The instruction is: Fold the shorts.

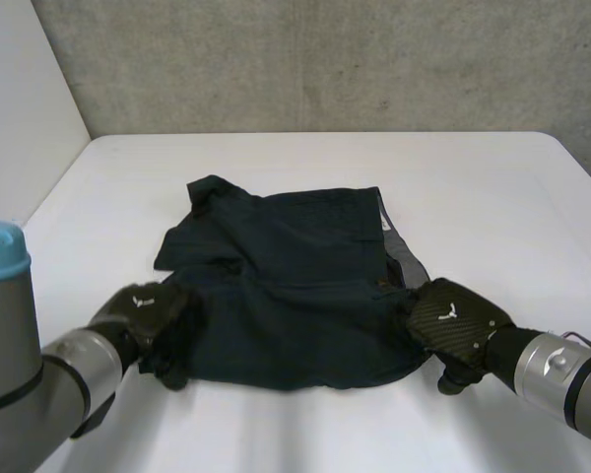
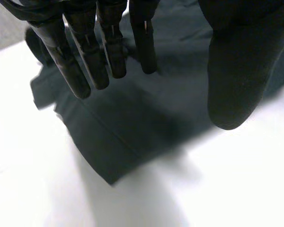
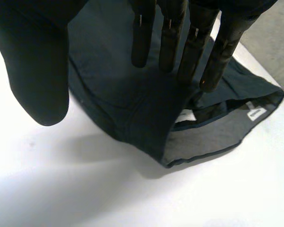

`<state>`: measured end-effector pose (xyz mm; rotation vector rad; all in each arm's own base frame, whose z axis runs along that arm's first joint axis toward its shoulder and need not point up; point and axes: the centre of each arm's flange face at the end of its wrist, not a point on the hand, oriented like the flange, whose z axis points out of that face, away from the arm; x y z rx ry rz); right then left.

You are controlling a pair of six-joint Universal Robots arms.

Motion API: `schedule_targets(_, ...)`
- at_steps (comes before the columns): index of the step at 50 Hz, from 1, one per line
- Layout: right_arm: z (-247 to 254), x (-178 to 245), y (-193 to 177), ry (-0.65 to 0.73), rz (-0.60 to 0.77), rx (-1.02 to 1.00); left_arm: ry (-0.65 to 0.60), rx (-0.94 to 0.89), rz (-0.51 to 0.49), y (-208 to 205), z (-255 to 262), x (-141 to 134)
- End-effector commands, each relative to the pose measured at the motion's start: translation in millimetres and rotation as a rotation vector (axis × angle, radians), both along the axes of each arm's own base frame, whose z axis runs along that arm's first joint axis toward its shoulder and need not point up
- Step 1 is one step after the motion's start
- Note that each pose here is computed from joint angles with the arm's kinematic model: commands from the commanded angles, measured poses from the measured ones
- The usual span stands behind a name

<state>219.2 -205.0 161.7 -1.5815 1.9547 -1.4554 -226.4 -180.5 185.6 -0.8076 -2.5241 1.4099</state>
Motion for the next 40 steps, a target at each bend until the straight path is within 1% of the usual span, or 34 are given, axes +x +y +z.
schedule_targets(1, -19.6, 2.0, -10.4, 0.000, 0.014, -0.027, -0.033, 0.054, 0.019, 5.8, -16.2, 8.6)
schedule_targets(8, -27.8, 4.9, -26.7, -0.012, 0.002, -0.119, -0.025, 0.034, 0.030, 4.3, -24.1, 11.2)
schedule_targets(19, -37.4, 3.5, -48.9, 0.028, -0.069, -0.160, -0.016, -0.042, 0.035, -8.3, -32.0, 9.7)
schedule_targets(23, -37.4, 2.3, -58.8, 0.033, -0.106, -0.167, -0.018, -0.070, 0.039, -18.9, -37.3, 8.3)
schedule_targets(28, -35.5, 1.3, -68.2, -0.022, -0.217, -0.107, -0.031, -0.128, 0.048, -37.8, -43.0, 7.7)
schedule_targets(34, -34.3, 5.0, -66.3, -0.054, -0.252, -0.074, -0.057, -0.149, 0.036, -47.2, -46.0, 6.6)
schedule_targets(40, -33.4, 13.9, -58.0, -0.053, -0.232, -0.070, -0.057, -0.142, 0.021, -47.8, -49.7, 2.7)
